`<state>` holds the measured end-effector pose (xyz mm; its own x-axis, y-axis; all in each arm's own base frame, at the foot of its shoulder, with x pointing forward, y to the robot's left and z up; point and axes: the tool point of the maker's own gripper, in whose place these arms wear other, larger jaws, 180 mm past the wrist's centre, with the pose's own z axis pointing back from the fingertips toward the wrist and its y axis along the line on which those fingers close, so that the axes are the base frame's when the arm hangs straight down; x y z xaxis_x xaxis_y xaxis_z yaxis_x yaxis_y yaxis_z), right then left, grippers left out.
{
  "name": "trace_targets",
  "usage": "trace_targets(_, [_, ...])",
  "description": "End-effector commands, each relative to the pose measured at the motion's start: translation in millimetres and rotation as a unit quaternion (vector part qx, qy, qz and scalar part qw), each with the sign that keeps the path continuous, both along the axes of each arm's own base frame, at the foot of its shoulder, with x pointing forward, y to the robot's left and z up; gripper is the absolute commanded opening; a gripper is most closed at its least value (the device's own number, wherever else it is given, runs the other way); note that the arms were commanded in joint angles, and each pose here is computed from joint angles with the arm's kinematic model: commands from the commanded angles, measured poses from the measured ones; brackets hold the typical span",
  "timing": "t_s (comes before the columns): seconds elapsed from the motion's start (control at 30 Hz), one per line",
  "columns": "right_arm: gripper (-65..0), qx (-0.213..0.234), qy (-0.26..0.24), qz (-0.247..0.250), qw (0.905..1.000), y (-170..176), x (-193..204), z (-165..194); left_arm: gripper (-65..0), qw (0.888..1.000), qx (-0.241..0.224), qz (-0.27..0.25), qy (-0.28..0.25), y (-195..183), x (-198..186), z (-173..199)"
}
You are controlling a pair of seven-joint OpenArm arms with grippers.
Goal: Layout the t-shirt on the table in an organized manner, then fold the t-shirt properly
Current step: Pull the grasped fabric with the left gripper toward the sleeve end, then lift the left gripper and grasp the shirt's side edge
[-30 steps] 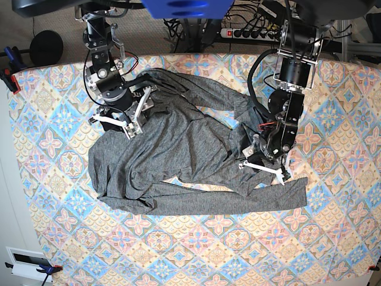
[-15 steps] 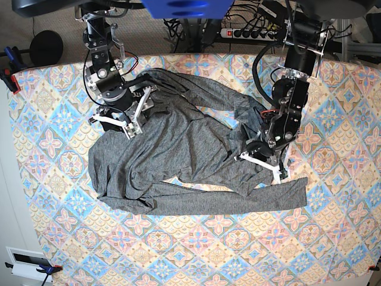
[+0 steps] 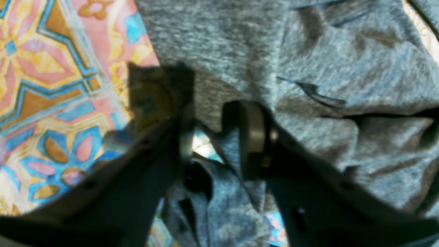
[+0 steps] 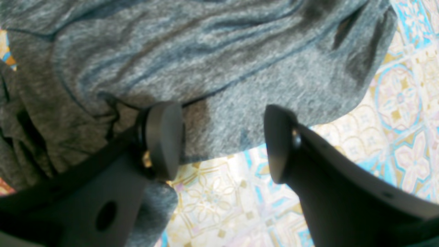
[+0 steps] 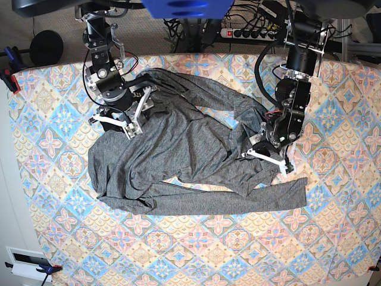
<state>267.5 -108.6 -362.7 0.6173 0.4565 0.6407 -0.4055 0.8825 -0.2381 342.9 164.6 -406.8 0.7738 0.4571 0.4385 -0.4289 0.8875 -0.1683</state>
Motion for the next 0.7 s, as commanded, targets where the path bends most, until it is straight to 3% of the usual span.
trace_targets(0.0, [-28.2,0.003,-0.021,0.001,0.9998,0.0,6.9,10.0,-40.0,1.0,0.004,0.0,-0.031,2.7,16.8,17.6])
trace_targets(0.3, [-28.2,0.005,-0.021,0.001,0.9998,1.4,6.8,10.0,-27.9,0.999,0.005,-0.002,-0.047,2.6,30.4,30.9])
trace_targets(0.47, [-28.2,0.005,-0.02,0.001,0.9998,1.4,6.3,9.5,-26.7,0.998,0.006,-0.003,-0.057,1.8,37.1,37.0])
trace_targets(0.67, [-28.2,0.005,-0.02,0.001,0.9998,1.4,6.3,9.5,-26.8,1.0,0.018,0.01,-0.007,13.2,32.5,8.2])
